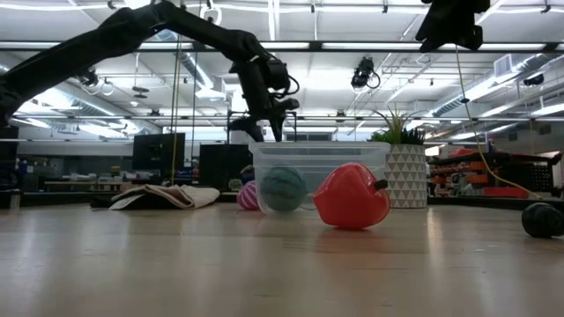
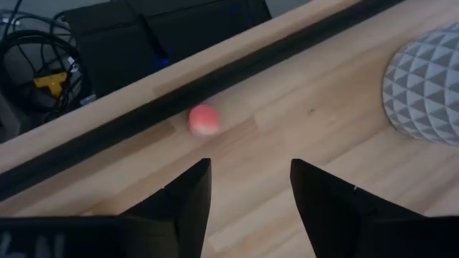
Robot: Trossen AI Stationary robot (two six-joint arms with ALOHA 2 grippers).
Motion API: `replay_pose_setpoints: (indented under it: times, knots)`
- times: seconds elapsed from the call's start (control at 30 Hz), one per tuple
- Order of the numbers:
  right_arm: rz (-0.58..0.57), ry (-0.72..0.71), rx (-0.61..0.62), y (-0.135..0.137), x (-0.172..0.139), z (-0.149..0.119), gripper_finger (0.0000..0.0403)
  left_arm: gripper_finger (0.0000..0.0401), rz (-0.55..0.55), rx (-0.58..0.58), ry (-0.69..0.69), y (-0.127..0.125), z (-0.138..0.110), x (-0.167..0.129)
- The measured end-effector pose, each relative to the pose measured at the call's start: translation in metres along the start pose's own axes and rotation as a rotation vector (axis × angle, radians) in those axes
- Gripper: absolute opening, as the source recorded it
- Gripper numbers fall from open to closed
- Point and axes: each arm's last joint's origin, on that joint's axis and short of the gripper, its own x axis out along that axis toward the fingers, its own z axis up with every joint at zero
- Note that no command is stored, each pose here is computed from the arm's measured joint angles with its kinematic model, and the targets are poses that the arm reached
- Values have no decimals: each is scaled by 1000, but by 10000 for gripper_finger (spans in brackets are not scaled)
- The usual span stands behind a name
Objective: Pick and placing Produce into tupperware
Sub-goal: Put the peach into the transparent bin
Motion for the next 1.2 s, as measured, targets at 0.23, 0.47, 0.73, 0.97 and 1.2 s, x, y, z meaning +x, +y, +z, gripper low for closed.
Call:
replay_pose_setpoints:
  times: [0.23,0.47,0.73,0.97,1.2]
  knots:
    - [1,0,35,0,0,0,129,199,71,-35,-17,5,4,22]
    - [0,-1,68,0,0,0,129,197,101,-126,-41,11,8,31]
    - [-5,-9,79,0,0,0,129,188,92,-256,-47,10,9,42]
    - [-6,-9,80,0,0,0,129,166,115,-212,42,7,-1,65]
    - [-5,-8,80,0,0,0,129,183,118,-200,81,6,-5,75]
